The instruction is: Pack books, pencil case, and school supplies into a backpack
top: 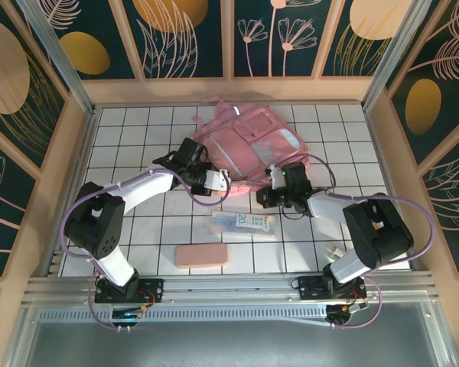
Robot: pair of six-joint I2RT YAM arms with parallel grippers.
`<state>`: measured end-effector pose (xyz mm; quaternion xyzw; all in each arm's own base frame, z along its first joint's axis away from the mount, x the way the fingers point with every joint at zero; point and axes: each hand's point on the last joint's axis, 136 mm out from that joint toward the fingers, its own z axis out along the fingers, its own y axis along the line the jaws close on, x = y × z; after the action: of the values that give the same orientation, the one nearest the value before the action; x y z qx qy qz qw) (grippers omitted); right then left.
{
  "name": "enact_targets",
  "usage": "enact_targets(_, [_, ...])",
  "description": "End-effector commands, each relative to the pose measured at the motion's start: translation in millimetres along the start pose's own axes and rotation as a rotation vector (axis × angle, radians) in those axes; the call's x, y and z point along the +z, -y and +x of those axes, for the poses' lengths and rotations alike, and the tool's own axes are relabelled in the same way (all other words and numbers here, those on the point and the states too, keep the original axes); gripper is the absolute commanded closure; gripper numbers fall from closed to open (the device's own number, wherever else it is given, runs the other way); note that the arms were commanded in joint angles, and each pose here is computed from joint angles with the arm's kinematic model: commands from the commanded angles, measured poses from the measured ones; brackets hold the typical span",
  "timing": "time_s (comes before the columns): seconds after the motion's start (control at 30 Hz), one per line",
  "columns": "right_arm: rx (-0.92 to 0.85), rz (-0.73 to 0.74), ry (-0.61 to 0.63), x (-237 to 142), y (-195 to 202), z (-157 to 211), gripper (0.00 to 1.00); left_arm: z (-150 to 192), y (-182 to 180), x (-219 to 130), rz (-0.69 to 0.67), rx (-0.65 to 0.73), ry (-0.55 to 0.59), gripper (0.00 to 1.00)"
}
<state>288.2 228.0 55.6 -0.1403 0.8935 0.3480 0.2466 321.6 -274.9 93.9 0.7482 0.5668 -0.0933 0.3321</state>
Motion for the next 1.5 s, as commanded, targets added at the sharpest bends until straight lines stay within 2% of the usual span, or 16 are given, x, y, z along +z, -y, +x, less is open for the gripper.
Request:
enact_targets(0.0, [-0.086, -0.102, 0.017, -8, -23, -2, 0.87, -22, -6, -12, -0.016, -0.005, 0.1, 1.0])
enact_targets(0.03, [-0.15, -0.2, 0.013, -11, -45, 0, 0.72, -25, -5, -12, 0.002, -0.019, 0.118, 1.0])
enact_targets(0.07, [-0.203, -0.257, 0.014, -14, -61, 1, 0.64, -29, -4, -13, 0.017, -0.03, 0.137, 1.0])
enact_targets(0.1, [-0.235, -0.272, 0.021, -14, -69, -1, 0.6, -31, -3, -13, 0.027, -0.037, 0.147, 1.0])
enact_targets(0.3, [-0.211, -0.264, 0.037, -11, -69, -22, 0.51, -42, 7, -15, 0.075, -0.055, 0.215, 1.0])
enact_targets(0.5, [-0.185, -0.261, 0.03, -2, -65, -28, 0.43, -49, 11, -17, 0.1, -0.057, 0.256, 1.0])
enact_targets(0.67, [-0.164, -0.27, 0.017, 3, -64, -27, 0.46, -54, 9, -19, 0.104, -0.048, 0.278, 1.0])
enact_targets(0.8, [-0.168, -0.293, 0.023, 3, -67, -30, 0.54, -54, 9, -19, 0.105, -0.045, 0.28, 1.0])
enact_targets(0.9, [-0.167, -0.305, 0.017, 3, -69, -30, 0.66, -53, 9, -19, 0.104, -0.049, 0.279, 1.0])
enact_targets(1.0, [-0.162, -0.3, 0.012, 3, -67, -28, 0.82, -53, 8, -20, 0.091, -0.058, 0.275, 1.0])
enact_targets(1.13, [-0.145, -0.282, 0.014, 1, -64, -27, 0.95, -51, 4, -21, 0.063, -0.077, 0.267, 1.0])
enact_targets(1.23, [-0.137, -0.332, 0.021, -4, -73, -25, 0.93, -51, 1, -23, 0.047, -0.084, 0.27, 1.0])
enact_targets(1.33, [-0.136, -0.399, 0.016, -8, -83, -21, 0.75, -53, 1, -23, 0.046, -0.089, 0.284, 1.0])
enact_targets(1.37, [-0.136, -0.404, 0.014, -7, -84, -20, 0.73, -54, 1, -23, 0.047, -0.093, 0.288, 1.0])
enact_targets(1.47, [-0.131, -0.405, 0.017, -4, -84, -21, 0.74, -55, 1, -23, 0.053, -0.095, 0.3, 1.0])
